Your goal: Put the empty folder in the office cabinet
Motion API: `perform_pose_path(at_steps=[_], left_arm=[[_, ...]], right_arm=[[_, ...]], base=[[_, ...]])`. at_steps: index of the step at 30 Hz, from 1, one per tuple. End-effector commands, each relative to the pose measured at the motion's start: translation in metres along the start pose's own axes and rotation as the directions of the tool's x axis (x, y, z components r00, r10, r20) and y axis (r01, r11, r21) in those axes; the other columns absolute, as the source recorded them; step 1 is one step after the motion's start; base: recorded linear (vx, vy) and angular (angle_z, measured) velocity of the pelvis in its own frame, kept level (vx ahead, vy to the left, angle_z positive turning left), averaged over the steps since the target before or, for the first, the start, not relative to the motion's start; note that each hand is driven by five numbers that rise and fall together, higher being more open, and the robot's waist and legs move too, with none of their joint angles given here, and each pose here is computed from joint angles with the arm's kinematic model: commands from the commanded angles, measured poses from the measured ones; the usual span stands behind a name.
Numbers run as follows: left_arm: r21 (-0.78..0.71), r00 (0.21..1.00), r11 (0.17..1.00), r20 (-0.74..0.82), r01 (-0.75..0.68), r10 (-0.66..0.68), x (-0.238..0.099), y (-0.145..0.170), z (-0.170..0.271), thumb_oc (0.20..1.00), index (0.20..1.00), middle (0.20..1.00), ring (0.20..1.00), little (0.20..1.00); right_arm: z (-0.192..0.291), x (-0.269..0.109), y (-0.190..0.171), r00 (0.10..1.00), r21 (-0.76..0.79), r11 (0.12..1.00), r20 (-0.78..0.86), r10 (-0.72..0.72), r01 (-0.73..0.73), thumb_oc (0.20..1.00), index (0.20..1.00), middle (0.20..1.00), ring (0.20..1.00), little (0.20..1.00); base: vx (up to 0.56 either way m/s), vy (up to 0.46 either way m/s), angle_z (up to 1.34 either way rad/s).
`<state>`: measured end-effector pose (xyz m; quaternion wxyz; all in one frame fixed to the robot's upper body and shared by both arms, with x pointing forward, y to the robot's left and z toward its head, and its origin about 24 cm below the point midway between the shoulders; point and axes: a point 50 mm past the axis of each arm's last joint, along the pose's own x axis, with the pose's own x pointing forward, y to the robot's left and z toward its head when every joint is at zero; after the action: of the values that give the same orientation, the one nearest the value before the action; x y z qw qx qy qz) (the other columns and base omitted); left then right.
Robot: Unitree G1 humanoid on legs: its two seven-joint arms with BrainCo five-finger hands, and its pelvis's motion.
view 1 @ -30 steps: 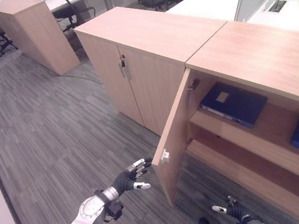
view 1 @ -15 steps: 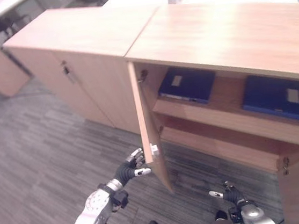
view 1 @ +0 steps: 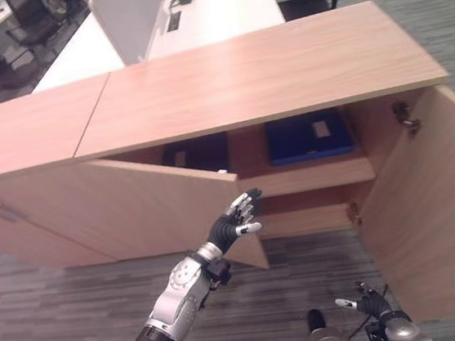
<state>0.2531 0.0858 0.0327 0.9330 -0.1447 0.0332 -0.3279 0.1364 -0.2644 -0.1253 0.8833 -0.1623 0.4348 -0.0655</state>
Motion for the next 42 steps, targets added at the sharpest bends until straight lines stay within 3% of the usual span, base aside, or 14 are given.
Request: perform_pose_path(at_steps=[1,7,8,17,24,33,39,42], left_arm=[[0.034,0.988,0.998,0.149,-0.056,0.05,0.015,0.002,0.023,1.0,1.0,1.0,1.0,1.0],[0.044,0.946,0.967,0.221,-0.252,0.237,0.021,0.034,0.04,1.0,1.0,1.0,1.0,1.0],[0.03,0.906,0.931,0.248,-0.363,0.344,0.017,0.055,0.046,1.0,1.0,1.0,1.0,1.0],[0.088,0.785,0.793,0.249,-0.602,0.568,-0.017,0.12,0.062,1.0,1.0,1.0,1.0,1.0],[0.128,0.756,0.759,0.291,-0.638,0.586,-0.033,0.138,0.082,1.0,1.0,1.0,1.0,1.0],[0.282,0.806,0.755,0.212,-0.592,0.552,-0.051,0.158,0.095,1.0,1.0,1.0,1.0,1.0],[0.25,0.76,0.717,0.207,-0.65,0.616,-0.058,0.174,0.1,1.0,1.0,1.0,1.0,1.0],[0.235,0.778,0.742,0.2,-0.628,0.596,-0.052,0.16,0.084,1.0,1.0,1.0,1.0,1.0]], right_arm=[[0.005,0.002,-0.003,1.0,0.03,0.999,0.018,-0.016,0.016,1.0,1.0,1.0,1.0,1.0],[0.005,0.002,0.001,1.0,0.073,0.997,0.016,-0.016,0.015,1.0,1.0,1.0,1.0,1.0],[0.004,0.001,0.01,1.0,0.066,0.998,0.021,0.022,-0.024,1.0,1.0,1.0,1.0,1.0],[0.001,-0.004,0.032,0.992,0.073,0.989,0.034,0.126,-0.128,1.0,1.0,1.0,1.0,1.0],[-0.006,-0.007,0.04,0.986,0.072,0.984,0.007,0.165,-0.165,1.0,1.0,1.0,1.0,1.0],[-0.016,-0.011,0.041,0.98,0.078,0.977,-0.019,0.198,-0.196,1.0,1.0,1.0,1.0,1.0],[-0.018,-0.01,0.041,0.981,0.091,0.978,-0.034,0.193,-0.19,1.0,1.0,1.0,1.0,1.0],[-0.007,-0.005,0.042,0.985,0.091,0.981,-0.007,0.174,-0.173,1.0,1.0,1.0,1.0,1.0]], base=[[0.12,0.058,-0.77],[0.16,-0.002,-0.62],[0.1,0.042,-1.04],[0.14,0.122,-0.78],[0.05,0.136,-0.19],[0.02,0.101,-0.1],[-0.01,0.045,-0.13],[-0.1,-0.019,-0.27]])
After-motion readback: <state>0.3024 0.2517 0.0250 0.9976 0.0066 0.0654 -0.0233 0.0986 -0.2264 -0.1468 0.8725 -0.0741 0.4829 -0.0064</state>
